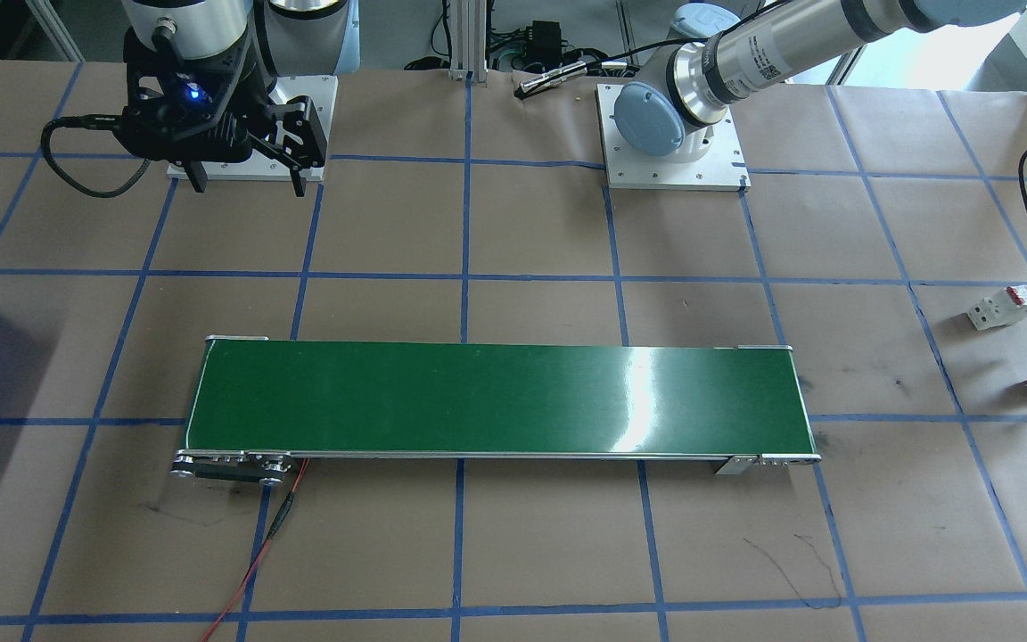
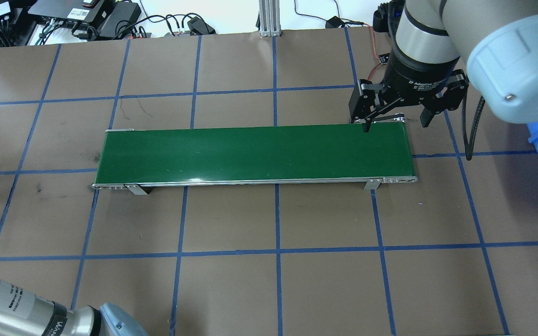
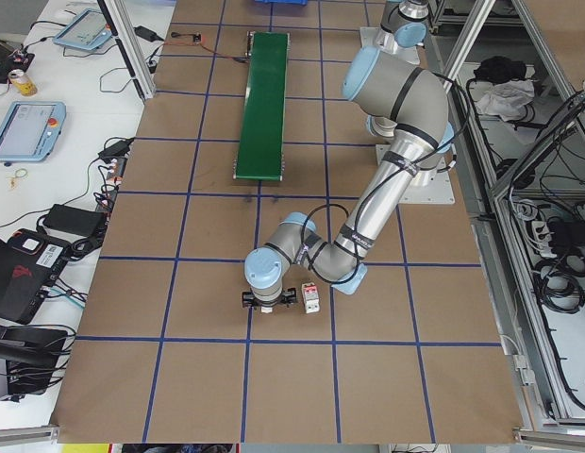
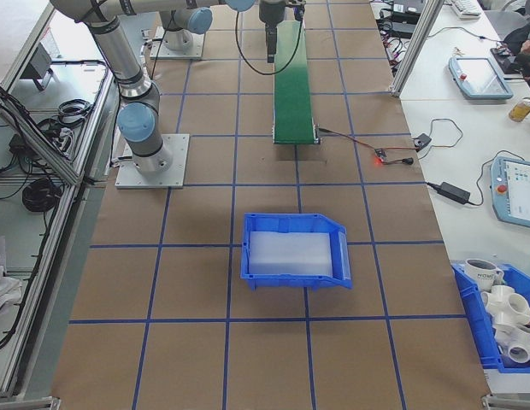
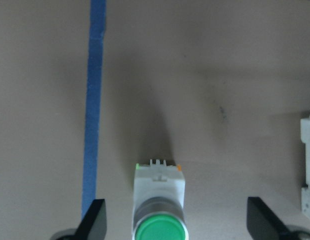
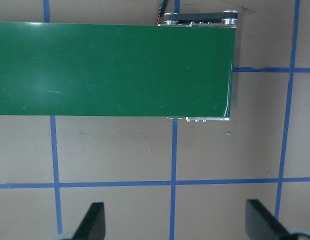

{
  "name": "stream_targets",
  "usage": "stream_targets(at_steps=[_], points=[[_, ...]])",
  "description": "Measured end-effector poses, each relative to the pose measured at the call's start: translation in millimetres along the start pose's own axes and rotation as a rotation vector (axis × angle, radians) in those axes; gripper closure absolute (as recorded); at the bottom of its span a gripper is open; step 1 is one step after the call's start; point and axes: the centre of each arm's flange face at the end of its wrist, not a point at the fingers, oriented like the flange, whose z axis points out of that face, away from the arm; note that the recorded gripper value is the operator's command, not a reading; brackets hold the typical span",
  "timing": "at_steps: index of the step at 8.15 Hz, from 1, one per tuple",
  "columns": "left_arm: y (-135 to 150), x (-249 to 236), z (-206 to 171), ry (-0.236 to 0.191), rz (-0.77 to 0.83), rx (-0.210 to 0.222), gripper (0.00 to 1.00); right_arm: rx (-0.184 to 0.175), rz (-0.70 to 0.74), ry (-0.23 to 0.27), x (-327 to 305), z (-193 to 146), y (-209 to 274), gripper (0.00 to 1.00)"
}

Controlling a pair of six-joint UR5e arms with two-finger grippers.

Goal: Move button from left to right

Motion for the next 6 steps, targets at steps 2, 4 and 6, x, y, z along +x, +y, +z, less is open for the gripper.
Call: stream_targets(at_steps=[2, 4, 6], points=[[-0.2, 0.8, -2.4, 0.002, -0.001, -0.005, 0.56, 0.000, 0.000, -0.002, -0.2, 0.0, 0.0, 0.00], [0.4, 0.1, -4.6, -0.003, 0.009, -0.007, 0.72, 0.000, 0.000, -0.002, -0.2, -0.2, 0.2, 0.00], [0.5, -0.5, -4.2, -0.006, 0.012, -0.004, 1.00, 0.000, 0.000, -0.004, -0.4, -0.3, 0.3, 0.00]])
